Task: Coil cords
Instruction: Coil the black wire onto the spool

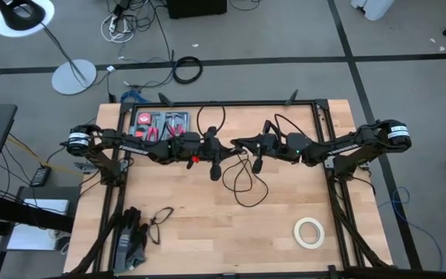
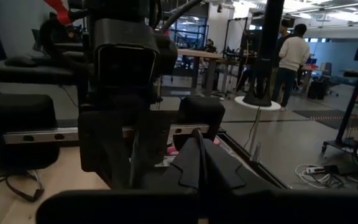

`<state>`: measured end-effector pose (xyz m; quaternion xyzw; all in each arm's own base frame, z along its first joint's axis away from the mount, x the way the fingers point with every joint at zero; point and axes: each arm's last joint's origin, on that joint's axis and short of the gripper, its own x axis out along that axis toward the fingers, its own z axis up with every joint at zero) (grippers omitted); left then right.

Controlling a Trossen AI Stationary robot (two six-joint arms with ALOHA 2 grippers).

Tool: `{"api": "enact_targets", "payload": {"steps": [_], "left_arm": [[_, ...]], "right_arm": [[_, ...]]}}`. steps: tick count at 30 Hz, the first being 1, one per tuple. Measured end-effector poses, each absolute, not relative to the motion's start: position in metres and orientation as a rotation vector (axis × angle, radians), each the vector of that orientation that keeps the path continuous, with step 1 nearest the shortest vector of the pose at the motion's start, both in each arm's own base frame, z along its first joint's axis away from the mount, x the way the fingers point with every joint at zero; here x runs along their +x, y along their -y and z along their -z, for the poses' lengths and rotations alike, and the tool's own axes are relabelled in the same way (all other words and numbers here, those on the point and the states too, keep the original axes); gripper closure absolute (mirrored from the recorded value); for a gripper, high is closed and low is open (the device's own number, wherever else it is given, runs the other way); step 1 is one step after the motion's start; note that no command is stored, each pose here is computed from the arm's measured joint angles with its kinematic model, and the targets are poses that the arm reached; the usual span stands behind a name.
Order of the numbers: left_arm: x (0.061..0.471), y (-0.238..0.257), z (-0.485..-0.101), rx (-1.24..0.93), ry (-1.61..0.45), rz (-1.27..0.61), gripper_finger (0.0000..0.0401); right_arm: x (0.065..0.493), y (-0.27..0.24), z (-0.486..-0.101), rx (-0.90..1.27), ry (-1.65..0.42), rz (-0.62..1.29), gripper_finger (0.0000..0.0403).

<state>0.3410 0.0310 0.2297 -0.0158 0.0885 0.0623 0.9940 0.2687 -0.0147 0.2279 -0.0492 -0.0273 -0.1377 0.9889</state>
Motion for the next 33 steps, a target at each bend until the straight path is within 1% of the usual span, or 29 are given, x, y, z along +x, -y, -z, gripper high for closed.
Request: {"api": "enact_targets", "payload": {"steps": [7,11,14,18,21,26,30,33], "left_arm": [[0.338,-0.032,-0.23,-0.026,-0.216,-0.149,0.04],[0.329,-0.032,-0.239,0.003,-0.247,-0.176,0.04],[0.322,-0.033,-0.248,0.021,-0.26,-0.199,0.0401],[0.309,-0.034,-0.259,0.028,-0.291,-0.231,0.0401],[0.298,-0.035,-0.266,0.023,-0.357,-0.236,0.0401],[0.294,-0.035,-0.289,0.023,-0.464,-0.226,0.0401],[0.295,-0.032,-0.304,0.045,-0.546,-0.162,0.0401],[0.291,-0.032,-0.309,0.067,-0.626,-0.14,0.0401]], "right_arm": [[0.269,0.015,-0.227,-0.046,0.055,0.28,0.034],[0.267,0.015,-0.232,-0.037,0.076,0.278,0.031],[0.264,0.014,-0.237,-0.033,0.095,0.276,0.0297],[0.26,0.014,-0.243,-0.023,0.106,0.26,0.0289],[0.256,0.015,-0.244,0.015,0.083,0.264,0.029],[0.26,0.021,-0.249,0.088,-0.086,0.241,0.0291],[0.269,0.024,-0.264,0.107,-0.258,0.214,0.0291],[0.273,0.024,-0.283,0.116,-0.294,0.215,0.0292]]}}
